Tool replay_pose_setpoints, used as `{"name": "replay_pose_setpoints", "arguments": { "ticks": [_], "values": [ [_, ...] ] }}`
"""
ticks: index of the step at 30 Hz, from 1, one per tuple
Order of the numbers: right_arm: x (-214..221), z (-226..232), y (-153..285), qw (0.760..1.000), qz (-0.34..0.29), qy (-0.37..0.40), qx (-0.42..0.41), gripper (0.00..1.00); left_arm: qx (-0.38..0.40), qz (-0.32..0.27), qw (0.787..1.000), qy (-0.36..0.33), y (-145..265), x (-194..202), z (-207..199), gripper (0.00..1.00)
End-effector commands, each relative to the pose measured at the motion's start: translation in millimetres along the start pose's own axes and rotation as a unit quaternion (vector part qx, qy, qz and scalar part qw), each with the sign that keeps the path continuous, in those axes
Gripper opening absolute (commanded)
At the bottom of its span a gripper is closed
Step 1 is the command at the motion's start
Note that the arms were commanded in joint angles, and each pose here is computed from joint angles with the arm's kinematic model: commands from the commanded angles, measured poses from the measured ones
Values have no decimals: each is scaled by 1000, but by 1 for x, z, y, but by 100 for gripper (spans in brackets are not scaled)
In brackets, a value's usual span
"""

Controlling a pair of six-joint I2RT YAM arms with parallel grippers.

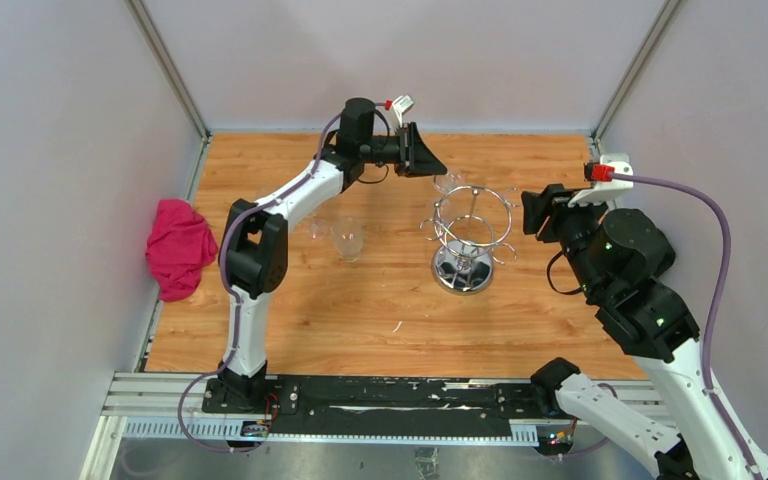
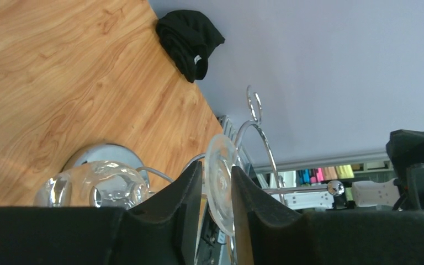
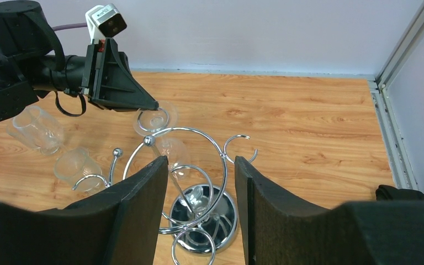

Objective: Take the wine glass off the wine glass rack

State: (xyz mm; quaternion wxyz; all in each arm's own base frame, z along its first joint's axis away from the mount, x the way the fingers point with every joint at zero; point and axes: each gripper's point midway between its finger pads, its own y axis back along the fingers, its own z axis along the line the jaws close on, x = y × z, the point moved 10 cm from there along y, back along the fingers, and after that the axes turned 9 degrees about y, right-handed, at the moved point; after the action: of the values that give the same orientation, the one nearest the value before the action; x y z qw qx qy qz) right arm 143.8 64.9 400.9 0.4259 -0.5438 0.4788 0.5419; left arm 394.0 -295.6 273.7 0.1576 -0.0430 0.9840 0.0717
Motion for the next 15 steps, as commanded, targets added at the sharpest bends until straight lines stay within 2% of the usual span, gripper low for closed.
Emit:
{"name": "replay_pose_setpoints", "arguments": {
  "ticks": [1,4,8,15],
  "values": [
    [-1,3,-1,1000,-10,-8,-7,53,27,1,999,-34,6,-8,-16,34],
    [0,4,-2,1000,-8,-8,-7,53,28,3,999,-34,7,-7,-15,35],
    [0,4,-2,1000,-9,-9,-5,53,27,4,999,-34,6,-7,-13,23],
    [2,3,-4,1000,-7,-9,1,53,23,7,999,-29,6,-4,-8,14]
  ]
}}
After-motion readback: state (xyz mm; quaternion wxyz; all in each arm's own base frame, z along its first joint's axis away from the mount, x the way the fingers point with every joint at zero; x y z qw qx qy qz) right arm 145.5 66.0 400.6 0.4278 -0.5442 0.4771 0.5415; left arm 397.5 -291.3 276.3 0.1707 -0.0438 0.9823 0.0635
